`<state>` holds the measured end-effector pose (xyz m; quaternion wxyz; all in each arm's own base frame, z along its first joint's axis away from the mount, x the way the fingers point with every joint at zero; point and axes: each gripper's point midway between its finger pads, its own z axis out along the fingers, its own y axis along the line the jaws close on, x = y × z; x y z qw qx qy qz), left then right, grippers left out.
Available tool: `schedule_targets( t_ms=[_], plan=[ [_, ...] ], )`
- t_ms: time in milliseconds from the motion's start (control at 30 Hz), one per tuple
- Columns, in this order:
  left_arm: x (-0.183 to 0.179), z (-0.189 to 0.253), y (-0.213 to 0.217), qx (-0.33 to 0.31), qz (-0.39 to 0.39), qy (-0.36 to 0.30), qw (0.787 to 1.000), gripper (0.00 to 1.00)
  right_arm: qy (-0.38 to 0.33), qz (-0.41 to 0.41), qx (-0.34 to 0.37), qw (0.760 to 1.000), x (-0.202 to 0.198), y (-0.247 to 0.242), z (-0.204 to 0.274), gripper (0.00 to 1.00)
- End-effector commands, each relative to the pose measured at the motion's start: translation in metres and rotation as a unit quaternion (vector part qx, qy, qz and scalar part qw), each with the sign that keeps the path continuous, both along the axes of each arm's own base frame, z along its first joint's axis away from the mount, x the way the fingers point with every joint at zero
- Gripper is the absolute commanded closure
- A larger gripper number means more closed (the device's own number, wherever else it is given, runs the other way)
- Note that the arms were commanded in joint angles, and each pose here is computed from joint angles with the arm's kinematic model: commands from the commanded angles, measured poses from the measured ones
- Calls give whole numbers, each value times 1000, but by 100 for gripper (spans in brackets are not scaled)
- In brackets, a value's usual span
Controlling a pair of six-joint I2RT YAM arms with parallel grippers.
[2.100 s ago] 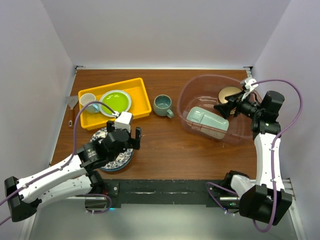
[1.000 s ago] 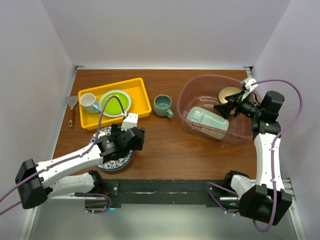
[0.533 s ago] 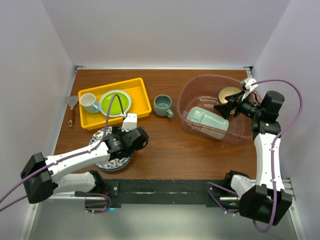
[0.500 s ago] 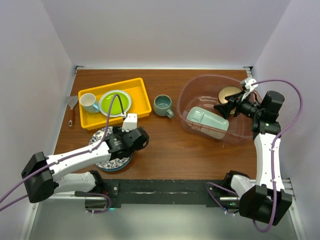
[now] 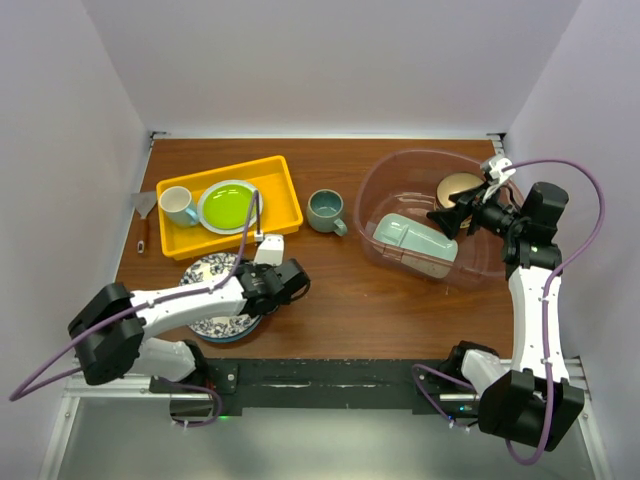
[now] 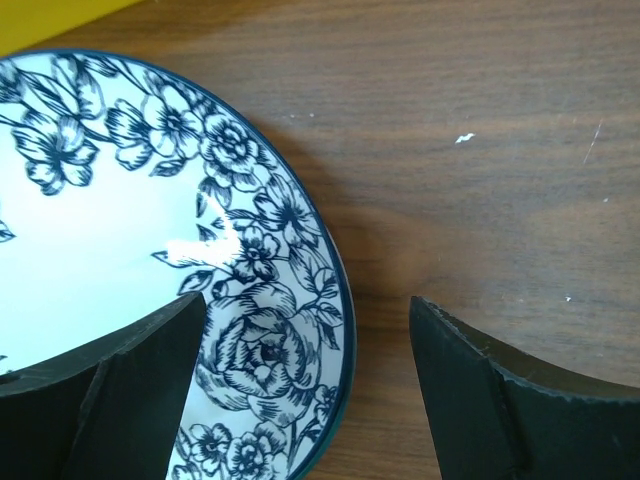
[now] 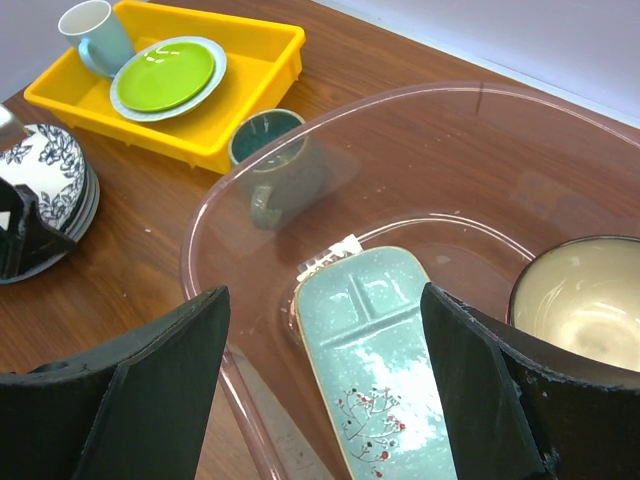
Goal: Place the mixed dishes into the plastic bin
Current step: Pick up the plate at the center of the board.
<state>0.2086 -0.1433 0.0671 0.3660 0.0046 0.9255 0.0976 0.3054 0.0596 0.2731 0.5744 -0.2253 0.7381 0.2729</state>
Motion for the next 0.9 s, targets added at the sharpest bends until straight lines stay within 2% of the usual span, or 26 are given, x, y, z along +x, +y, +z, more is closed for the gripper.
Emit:
schedule_targets(
  t_ms=[0,200,333,533,567,600,667,867],
  plan=[
    [3,0,-17,-9,9,-4,1000,12,-25,14,-7,1000,-3,3,15,19],
    [-3,-6,-28,36,-2,-2,999,16,-25,16,-7,1000,-3,3,15,19],
    [-10,-14,-29,65,-8,9,998,25,-26,16,-8,1000,-3,3,15,19],
    [-14,-25,-28,85,-7,20,996,27,-25,16,-9,1000,-3,3,15,19],
    [-14,-24,-30,85,-9,20,996,31,-25,16,-9,1000,-3,3,15,19],
    [-14,-24,-31,85,-12,21,996,39,-24,16,-9,1000,-3,3,14,19],
    [-14,-22,-37,77,-20,22,997,47,-24,16,-9,1000,-3,3,14,19],
    [-14,-8,-52,49,-43,18,998,53,-25,16,-10,1000,-4,3,15,19]
  ],
)
